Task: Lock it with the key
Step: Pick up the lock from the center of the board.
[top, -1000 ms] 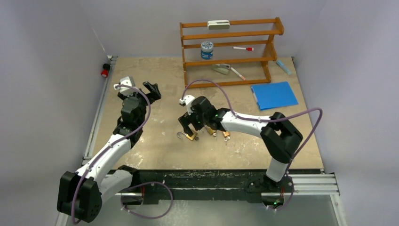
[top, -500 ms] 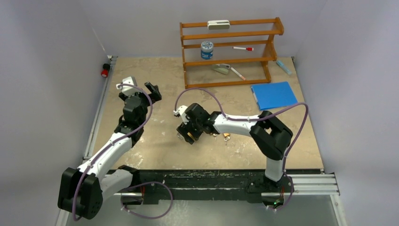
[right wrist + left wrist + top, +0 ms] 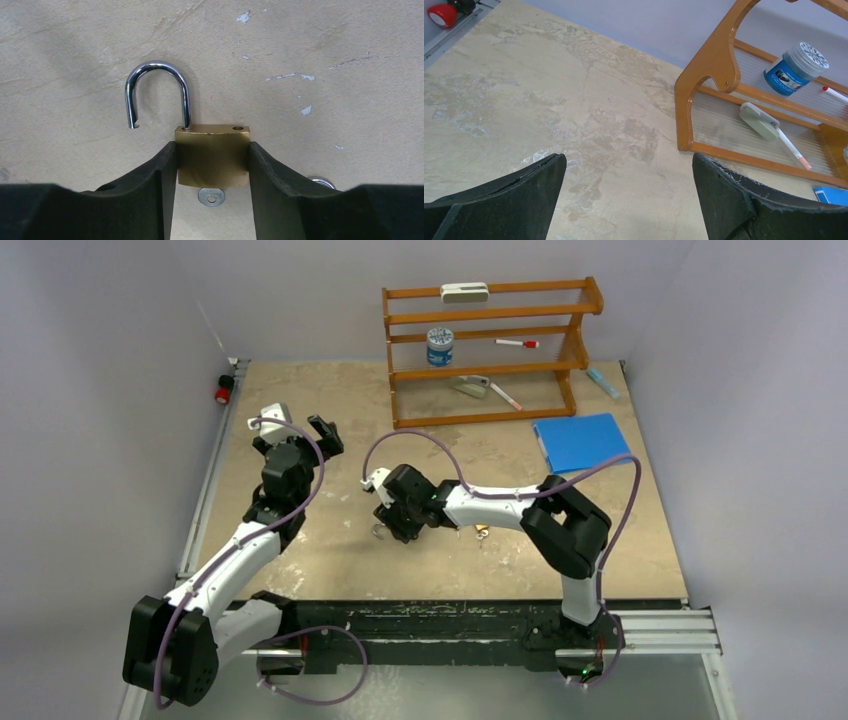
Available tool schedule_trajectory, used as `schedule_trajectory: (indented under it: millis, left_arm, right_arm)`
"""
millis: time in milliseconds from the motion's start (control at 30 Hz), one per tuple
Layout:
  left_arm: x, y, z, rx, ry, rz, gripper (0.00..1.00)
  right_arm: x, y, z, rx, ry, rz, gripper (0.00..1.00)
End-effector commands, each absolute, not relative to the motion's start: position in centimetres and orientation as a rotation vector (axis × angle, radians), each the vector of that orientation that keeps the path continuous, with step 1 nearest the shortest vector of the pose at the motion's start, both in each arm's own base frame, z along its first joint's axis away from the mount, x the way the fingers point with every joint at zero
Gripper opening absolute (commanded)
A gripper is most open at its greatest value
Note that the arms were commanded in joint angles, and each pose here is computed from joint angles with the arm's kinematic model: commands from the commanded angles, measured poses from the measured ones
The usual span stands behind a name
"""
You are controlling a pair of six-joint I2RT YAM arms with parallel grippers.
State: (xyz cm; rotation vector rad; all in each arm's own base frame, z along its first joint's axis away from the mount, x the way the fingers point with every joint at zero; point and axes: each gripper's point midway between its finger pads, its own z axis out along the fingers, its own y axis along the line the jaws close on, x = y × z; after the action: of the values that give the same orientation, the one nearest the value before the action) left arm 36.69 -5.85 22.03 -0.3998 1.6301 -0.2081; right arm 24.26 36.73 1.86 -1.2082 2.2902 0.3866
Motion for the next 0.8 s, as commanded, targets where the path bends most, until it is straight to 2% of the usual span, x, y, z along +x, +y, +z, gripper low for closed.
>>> schedule_trajectory:
  millis: [0,33,67,400,567,767]
  left_arm:
    - [37.1,-5.3,24.3,-0.4,1.573,-0.197,0.98]
    - [37.1,-5.3,24.3,-0.401,1.571,-0.195,0.98]
    - [37.1,-5.2,24.3,-0.401,1.572,-0.192,0.98]
    - [37.2,-7.9,25.5,-0.283,1.547,-0.323,0.98]
    - [36.3,-12.0,28.5,-0.047,1.452,-0.503,0.98]
    - [32.3,-18.9,30.9,0.43,1.371,-0.774,0.99]
  right_arm:
    - [23.4,34.8,-0.2,-1.215,2.38,0.29,0.12]
    - [22.7,34.7,-0.3,-1.206,2.404,0.322,0.01]
    - [22.5,34.8,0.0,-1.181,2.411,0.349,0.0]
    - [23.9,34.8,8.9,-0.977,2.243,0.769,0.0]
    - [25.2,32.7,13.4,-0.877,2.138,0.835,0.0]
    - [25.7,30.4,17.6,-0.813,2.044,0.914,0.0]
